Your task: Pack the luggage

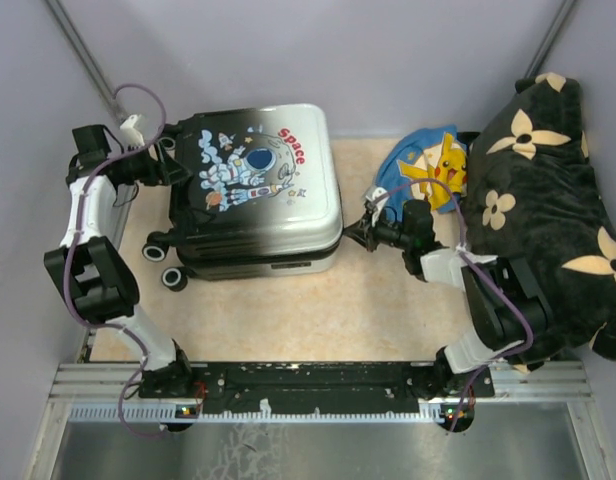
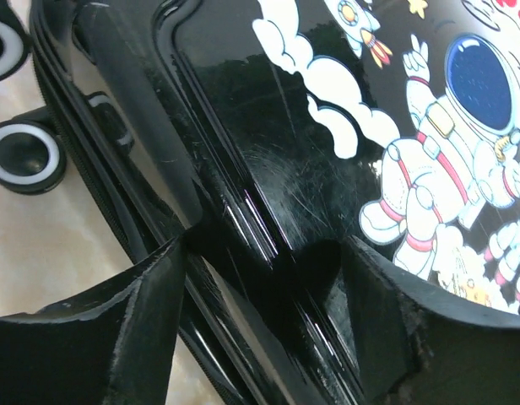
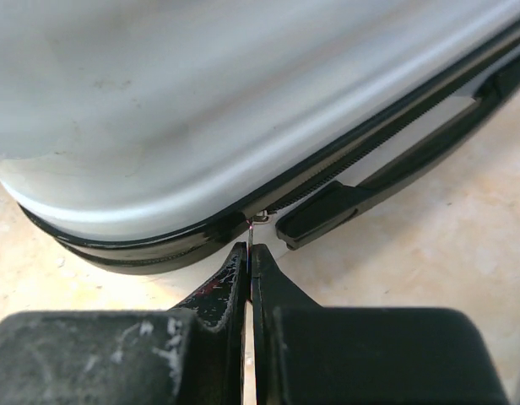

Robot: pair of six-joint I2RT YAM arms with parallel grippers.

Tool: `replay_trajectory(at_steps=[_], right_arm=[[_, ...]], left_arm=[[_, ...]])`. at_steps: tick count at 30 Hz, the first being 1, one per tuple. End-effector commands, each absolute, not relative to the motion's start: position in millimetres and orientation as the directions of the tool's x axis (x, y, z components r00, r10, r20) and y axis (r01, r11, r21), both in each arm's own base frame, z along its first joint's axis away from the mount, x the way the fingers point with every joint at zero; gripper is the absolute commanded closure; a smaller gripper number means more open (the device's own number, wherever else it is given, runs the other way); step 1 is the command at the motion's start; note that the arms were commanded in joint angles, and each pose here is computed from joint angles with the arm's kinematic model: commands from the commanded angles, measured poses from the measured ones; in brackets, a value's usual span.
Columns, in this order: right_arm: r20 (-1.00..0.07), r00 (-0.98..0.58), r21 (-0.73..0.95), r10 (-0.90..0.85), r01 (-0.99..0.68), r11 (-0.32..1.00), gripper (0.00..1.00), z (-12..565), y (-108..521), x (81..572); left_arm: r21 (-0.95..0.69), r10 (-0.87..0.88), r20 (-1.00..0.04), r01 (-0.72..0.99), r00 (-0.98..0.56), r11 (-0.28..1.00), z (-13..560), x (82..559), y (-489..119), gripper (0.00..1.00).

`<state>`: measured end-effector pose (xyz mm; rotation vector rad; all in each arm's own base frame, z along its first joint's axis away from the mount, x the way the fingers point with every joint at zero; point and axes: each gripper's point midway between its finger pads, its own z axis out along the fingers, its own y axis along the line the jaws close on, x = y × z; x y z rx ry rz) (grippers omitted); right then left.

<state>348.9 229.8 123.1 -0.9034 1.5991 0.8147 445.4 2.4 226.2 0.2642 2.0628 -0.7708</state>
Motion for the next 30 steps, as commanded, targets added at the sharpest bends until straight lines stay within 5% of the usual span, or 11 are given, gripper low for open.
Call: replay_trajectory(at_steps=[1,8,15,21,30], right_arm=[[-0.995,-0.044,0.011,-0.091,-0.942,0.336,1.0,161.4,262.0,302.2],[-0.989,-0.048,-0.029,-0.141,-0.865,0.501,1.0,150.6,244.0,314.9],[-0.993,-0.044,-0.021,-0.113,-0.857,0.515,1.0,157.0,246.8,322.6],[-0.995,-0.051,0.004,-0.084,-0.873,0.488,1.0,155.6,261.1,325.1],[-0.995,-0.049,0.007,-0.085,-0.902,0.432,1.0,155.1,280.1,320.2]], left_arm=[[-0.415,0.03,-0.823,0.637,-0.567,0.65,206.8,463.6,-76.3,0.3],[-0.339,0.157,-0.837,0.723,-0.524,0.602,187.1,501.9,-125.8,0.39],[-0.225,0.093,-0.883,0.589,-0.459,0.776,247.9,524.6,-72.4,0.19],[-0.345,-0.119,-0.865,0.407,-0.487,0.846,289.7,475.1,-2.9,0.01],[-0.474,-0.465,-0.745,-0.11,-0.478,0.873,270.6,377.8,70.4,0.0]])
